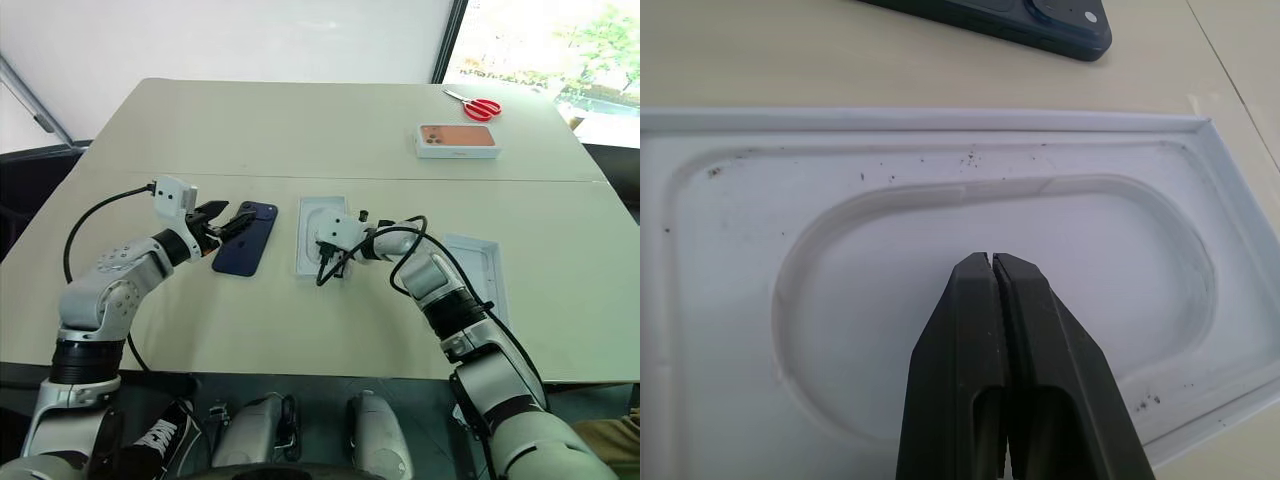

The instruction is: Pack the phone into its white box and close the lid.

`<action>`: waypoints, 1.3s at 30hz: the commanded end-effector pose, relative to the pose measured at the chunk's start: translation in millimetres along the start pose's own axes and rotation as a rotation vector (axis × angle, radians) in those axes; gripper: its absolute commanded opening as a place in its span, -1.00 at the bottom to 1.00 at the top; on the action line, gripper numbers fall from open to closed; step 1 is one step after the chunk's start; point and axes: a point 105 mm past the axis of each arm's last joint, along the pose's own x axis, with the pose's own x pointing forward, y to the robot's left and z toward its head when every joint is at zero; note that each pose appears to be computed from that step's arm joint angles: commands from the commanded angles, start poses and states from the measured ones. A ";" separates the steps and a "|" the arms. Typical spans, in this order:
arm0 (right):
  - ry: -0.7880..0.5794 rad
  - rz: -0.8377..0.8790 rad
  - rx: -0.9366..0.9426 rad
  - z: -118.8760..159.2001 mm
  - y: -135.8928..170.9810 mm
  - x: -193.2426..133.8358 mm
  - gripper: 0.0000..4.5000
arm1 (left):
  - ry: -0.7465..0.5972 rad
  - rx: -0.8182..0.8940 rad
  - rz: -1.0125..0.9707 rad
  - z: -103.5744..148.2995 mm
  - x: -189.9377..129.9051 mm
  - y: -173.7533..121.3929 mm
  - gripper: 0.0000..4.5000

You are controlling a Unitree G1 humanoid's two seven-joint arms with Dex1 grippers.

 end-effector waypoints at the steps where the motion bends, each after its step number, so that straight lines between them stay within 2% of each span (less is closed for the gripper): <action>1: 0.025 0.002 -0.011 -4.7 0.4 -2.5 -0.96 | -0.057 0.058 0.000 17.4 -0.6 -1.4 0.76; 4: -0.026 -0.009 0.005 6.6 -0.3 -1.7 -0.96 | -0.058 0.057 -0.003 17.4 1.0 -2.4 0.76; 8: -0.145 -0.087 0.103 30.8 -20.4 -6.7 -0.96 | -0.051 0.059 -0.011 15.2 2.7 -4.9 0.76; 12: -0.057 -0.066 -0.014 15.6 -18.4 -9.8 -0.96 | -0.043 0.069 -0.016 13.2 3.9 -5.3 0.76; 18: -0.120 -0.130 0.070 21.4 -39.1 -25.3 -0.96 | -0.013 0.068 -0.023 6.2 9.8 -8.2 0.76; 22: -0.047 -0.218 0.099 -5.7 -65.1 -53.1 -0.96 | 0.005 0.050 -0.043 1.4 22.3 -19.6 0.76; 26: -0.001 -0.233 0.092 -20.8 -68.1 -62.0 -0.96 | 0.029 0.030 -0.064 -8.6 31.8 -30.6 0.76; 30: -0.034 -0.233 0.097 -14.2 -65.2 -59.2 -0.96 | 0.030 0.008 -0.078 -8.8 36.3 -36.3 0.76; 36: -0.075 -0.232 0.103 -3.7 -61.9 -54.3 -0.96 | 0.020 0.027 -0.061 -3.8 31.5 -27.2 0.76; 39: -0.123 -0.232 0.106 6.9 -61.9 -52.8 -0.96 | 0.027 -0.086 -0.054 -3.0 26.8 -18.6 0.76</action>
